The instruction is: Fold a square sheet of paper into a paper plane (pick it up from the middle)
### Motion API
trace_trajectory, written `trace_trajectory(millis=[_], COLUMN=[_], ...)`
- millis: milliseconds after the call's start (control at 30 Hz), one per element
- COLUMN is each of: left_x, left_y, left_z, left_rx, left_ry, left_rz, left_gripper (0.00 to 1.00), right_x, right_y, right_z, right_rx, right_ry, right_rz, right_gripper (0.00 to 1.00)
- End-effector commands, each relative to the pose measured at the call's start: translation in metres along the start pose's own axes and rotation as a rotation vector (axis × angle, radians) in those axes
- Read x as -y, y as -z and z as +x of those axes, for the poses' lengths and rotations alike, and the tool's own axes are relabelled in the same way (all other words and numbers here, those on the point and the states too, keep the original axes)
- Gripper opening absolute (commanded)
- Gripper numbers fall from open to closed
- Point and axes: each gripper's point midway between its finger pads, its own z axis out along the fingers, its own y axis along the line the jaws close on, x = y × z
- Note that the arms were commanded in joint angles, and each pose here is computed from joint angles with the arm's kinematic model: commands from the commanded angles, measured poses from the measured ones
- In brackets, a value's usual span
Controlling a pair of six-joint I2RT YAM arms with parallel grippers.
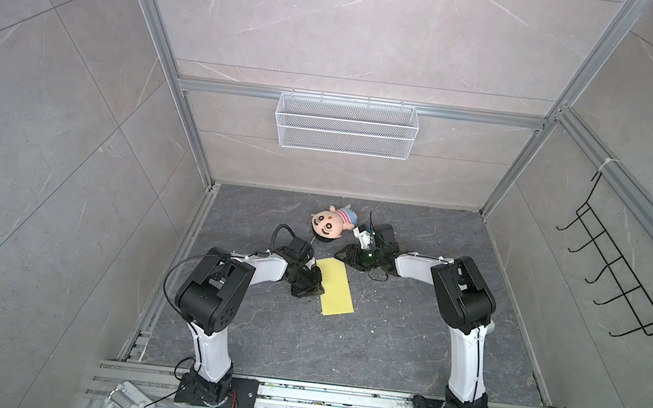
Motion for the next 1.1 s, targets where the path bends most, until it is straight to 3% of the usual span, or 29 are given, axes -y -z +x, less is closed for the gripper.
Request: trace_trajectory(millis=[0,767,1067], left_x=[-0.055,-0.055,-0.054], left_y=[-0.012,-0.008,-0.008], left_z=[0.014,0.012,0.012], left_rx=[-0.036,-0.025,-0.024], left_ry=[0.061,0.057,0.054], left_rz=[-0.201,-0.215,-0.212], left_gripper=[0.12,0.12,0.12], right_x=[-0.003,-0.019,-0.014], right_y=[-0.004,0.036,0.046], right_z=[0.007,0.071,0.105], right_rx=[-0.048,-0.124,-0.184], right_ry=[0.025,0.022,-0.023], right_rz=[-0.044,-0.153,-0.181], right_gripper=[0.53,0.30,0.27])
